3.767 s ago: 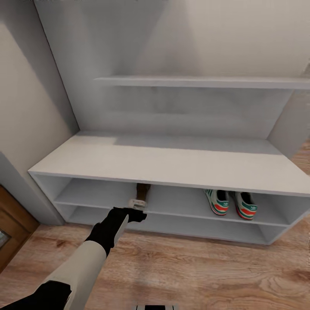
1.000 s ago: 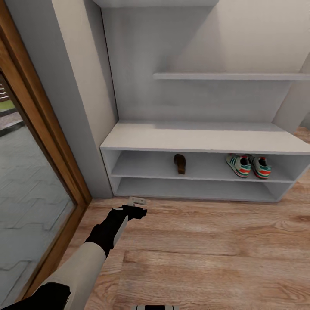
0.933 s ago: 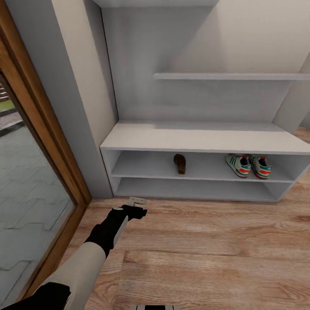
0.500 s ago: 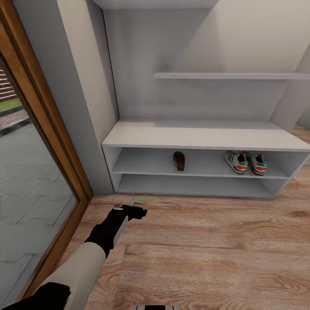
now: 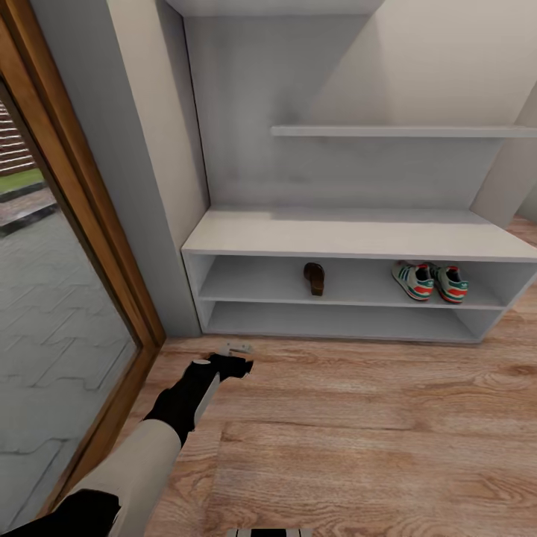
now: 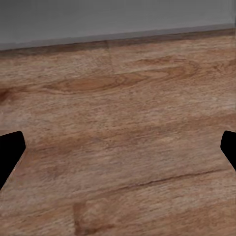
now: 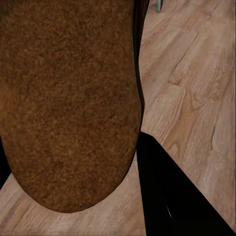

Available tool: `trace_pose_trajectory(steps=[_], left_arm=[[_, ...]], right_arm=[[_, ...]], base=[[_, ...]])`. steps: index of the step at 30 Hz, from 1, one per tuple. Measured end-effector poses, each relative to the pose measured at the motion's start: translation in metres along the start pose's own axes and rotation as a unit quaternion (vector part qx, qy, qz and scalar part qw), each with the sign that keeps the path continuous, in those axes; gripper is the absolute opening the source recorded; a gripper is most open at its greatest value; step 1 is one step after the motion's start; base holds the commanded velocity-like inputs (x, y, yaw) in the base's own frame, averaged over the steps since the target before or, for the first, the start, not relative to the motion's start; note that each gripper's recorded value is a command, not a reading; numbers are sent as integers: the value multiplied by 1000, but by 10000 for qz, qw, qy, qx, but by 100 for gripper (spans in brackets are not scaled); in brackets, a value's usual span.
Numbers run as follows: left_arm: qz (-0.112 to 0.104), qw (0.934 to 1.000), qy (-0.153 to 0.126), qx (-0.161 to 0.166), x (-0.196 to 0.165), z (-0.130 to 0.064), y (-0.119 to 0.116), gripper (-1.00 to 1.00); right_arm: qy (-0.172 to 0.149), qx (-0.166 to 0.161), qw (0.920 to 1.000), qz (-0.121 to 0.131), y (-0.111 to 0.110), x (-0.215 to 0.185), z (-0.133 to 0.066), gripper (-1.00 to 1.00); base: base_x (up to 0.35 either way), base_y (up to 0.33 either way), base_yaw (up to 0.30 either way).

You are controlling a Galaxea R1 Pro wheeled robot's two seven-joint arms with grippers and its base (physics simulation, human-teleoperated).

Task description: Pick up the two gym shoes and the two sandals from the corridor floor and place them onto the hallstand (shoe rack) in the corridor, making sure they are on the rack and not on the floor. Arrange them so the two gym shoes are next to each other and the two sandals are next to each other.

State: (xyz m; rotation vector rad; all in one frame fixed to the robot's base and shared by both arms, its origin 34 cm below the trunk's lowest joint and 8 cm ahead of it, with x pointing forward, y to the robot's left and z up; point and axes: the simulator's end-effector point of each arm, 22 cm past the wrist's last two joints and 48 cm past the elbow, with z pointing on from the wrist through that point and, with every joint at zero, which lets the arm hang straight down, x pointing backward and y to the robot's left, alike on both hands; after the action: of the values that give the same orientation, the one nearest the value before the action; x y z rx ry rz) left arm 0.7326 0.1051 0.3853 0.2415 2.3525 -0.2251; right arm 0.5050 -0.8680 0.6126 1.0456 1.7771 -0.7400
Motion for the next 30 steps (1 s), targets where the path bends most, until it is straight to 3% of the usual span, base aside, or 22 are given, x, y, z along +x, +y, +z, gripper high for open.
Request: trace_pose_trajectory(steps=[1,2,6,10,11,12,14,17,20,21,22,23,27,28,30], left_arm=[[-17,9999,-170,-16,-6,0,5,100],[-61,9987,-511,-16,-15,-1,10,100],[-70,9937,-1114,120,-16,-6,18,100],[231,9875,-1195,998,-2,-18,20,100],[343,9823,-1160,1428,5,-26,17,100],[383,9802,-1148,1567,7,-28,16,100],[524,9699,-1144,2086,12,-40,6,100],[699,9570,-1279,2508,13,-52,-6,100],[846,9519,-1305,2641,29,-60,2,100],[947,9483,-1266,2753,39,-67,11,100],[957,9478,-1261,2769,40,-68,12,100],[974,9470,-1253,2793,41,-69,12,100],[992,9458,-1238,2833,43,-70,12,100],[995,9455,-1236,2844,44,-70,11,100],[996,9453,-1235,2849,44,-70,10,100]], right_arm=[[-4,47,9999,-102,-2,0,0,-100],[-7,115,9996,-246,-5,0,0,-100],[69,117,9992,-382,1,12,0,-100],[325,-77,9988,-353,30,51,-2,-100],[455,-185,9983,-322,45,71,-4,-100],[507,-222,9979,-321,51,79,-5,-100],[771,-479,9954,-301,87,119,-13,-100],[1063,-1084,9852,-793,166,174,-38,-100],[1304,-1874,9623,-1478,259,236,-85,-100],[1295,-2199,9472,-1942,295,257,-109,-100],[1558,-2669,9317,-1907,345,302,-154,-100],[1603,-2893,9218,-2024,367,317,-176,-100],[1589,-3466,8907,-2478,419,349,-233,-100],[1728,-3659,8766,-2604,435,368,-260,-100],[2056,-3778,8587,-2786,443,392,-288,-100]], base=[[0,3,0],[0,2,0],[0,1,0],[0,0,0],[0,0,0],[0,0,0],[0,0,0],[0,0,0],[0,0,0],[0,0,0],[0,0,0],[0,0,0],[0,0,0],[0,0,0],[0,0,0]])
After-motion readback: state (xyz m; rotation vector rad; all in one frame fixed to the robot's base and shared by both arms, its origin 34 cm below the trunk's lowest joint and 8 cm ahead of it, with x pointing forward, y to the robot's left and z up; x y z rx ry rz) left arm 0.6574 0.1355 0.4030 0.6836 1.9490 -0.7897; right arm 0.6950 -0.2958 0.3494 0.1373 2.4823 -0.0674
